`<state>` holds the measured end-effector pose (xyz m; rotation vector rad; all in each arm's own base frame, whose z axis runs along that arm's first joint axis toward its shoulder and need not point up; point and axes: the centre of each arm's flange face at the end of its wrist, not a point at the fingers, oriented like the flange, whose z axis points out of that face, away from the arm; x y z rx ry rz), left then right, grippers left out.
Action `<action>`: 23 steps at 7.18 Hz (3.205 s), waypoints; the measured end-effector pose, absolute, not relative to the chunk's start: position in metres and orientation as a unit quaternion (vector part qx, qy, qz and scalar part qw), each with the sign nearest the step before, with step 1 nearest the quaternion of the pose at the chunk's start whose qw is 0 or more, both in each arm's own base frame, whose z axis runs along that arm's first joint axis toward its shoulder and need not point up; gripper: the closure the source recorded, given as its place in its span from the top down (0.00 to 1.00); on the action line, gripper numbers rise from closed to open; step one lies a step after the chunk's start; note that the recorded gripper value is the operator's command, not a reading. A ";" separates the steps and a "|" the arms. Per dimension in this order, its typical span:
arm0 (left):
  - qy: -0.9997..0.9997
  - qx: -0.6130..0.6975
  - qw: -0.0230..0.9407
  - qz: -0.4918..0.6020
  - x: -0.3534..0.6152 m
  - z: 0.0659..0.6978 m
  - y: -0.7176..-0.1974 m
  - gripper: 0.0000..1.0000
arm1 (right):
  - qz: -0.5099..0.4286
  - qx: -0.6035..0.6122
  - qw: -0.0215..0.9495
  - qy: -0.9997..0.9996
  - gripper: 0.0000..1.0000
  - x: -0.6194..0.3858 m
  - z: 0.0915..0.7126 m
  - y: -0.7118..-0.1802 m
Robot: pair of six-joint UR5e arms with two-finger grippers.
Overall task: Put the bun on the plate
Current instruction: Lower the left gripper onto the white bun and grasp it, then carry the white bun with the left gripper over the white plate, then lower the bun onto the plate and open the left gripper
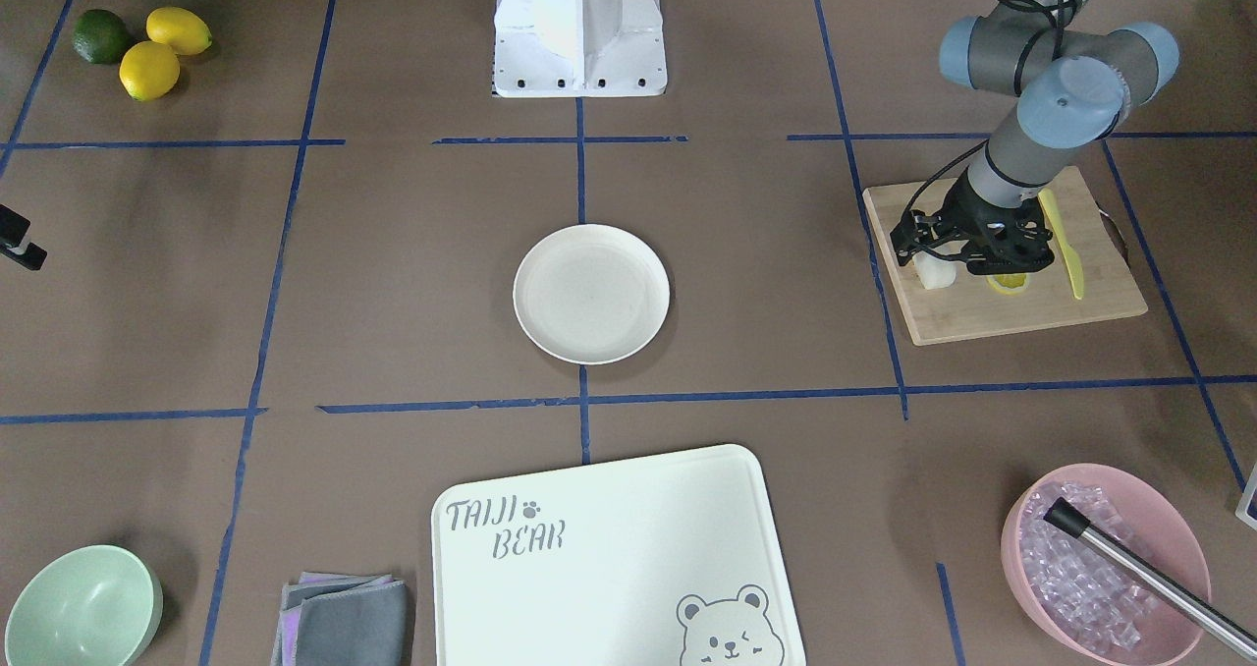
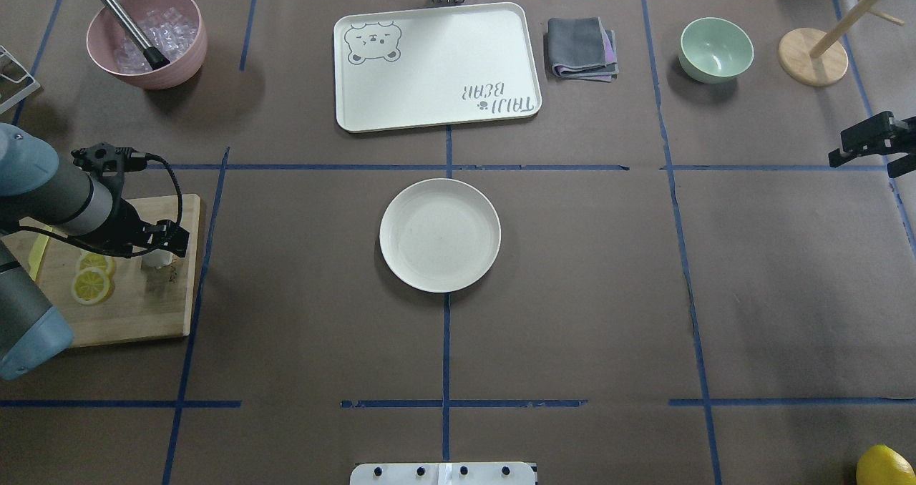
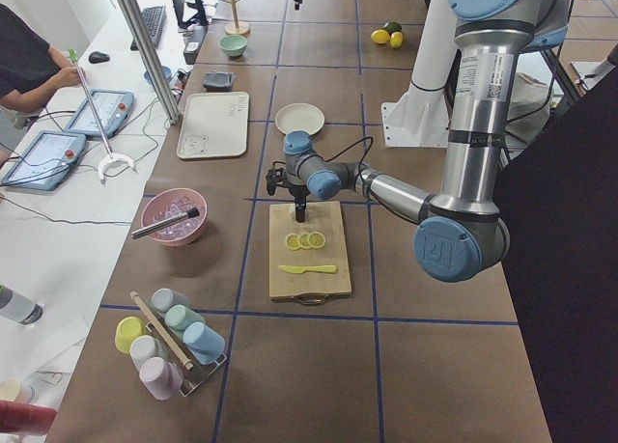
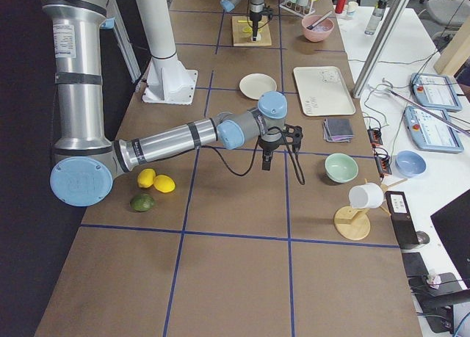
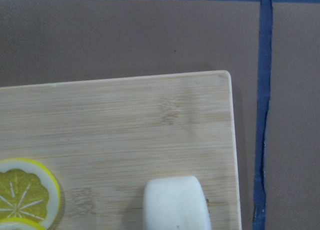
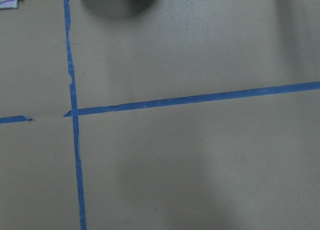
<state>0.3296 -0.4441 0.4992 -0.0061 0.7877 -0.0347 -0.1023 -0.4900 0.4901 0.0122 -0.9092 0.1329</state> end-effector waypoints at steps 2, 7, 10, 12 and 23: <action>0.384 -0.006 0.923 -0.022 0.331 0.499 -0.443 0.30 | 0.064 0.005 0.896 -0.439 1.00 -0.102 0.491 -0.490; 0.440 0.012 0.897 -0.040 0.341 0.414 -0.450 0.26 | 0.063 0.007 0.896 -0.439 1.00 -0.103 0.489 -0.491; 0.503 -0.027 0.859 -0.089 0.435 0.280 -0.452 0.26 | 0.063 0.006 0.896 -0.439 1.00 -0.103 0.490 -0.490; 0.494 -0.006 0.864 -0.097 0.523 0.209 -0.443 0.27 | 0.065 0.004 0.897 -0.438 1.00 -0.102 0.493 -0.488; 0.428 0.047 0.897 -0.095 0.656 0.172 -0.443 0.75 | 0.066 0.002 0.897 -0.437 1.00 -0.101 0.498 -0.485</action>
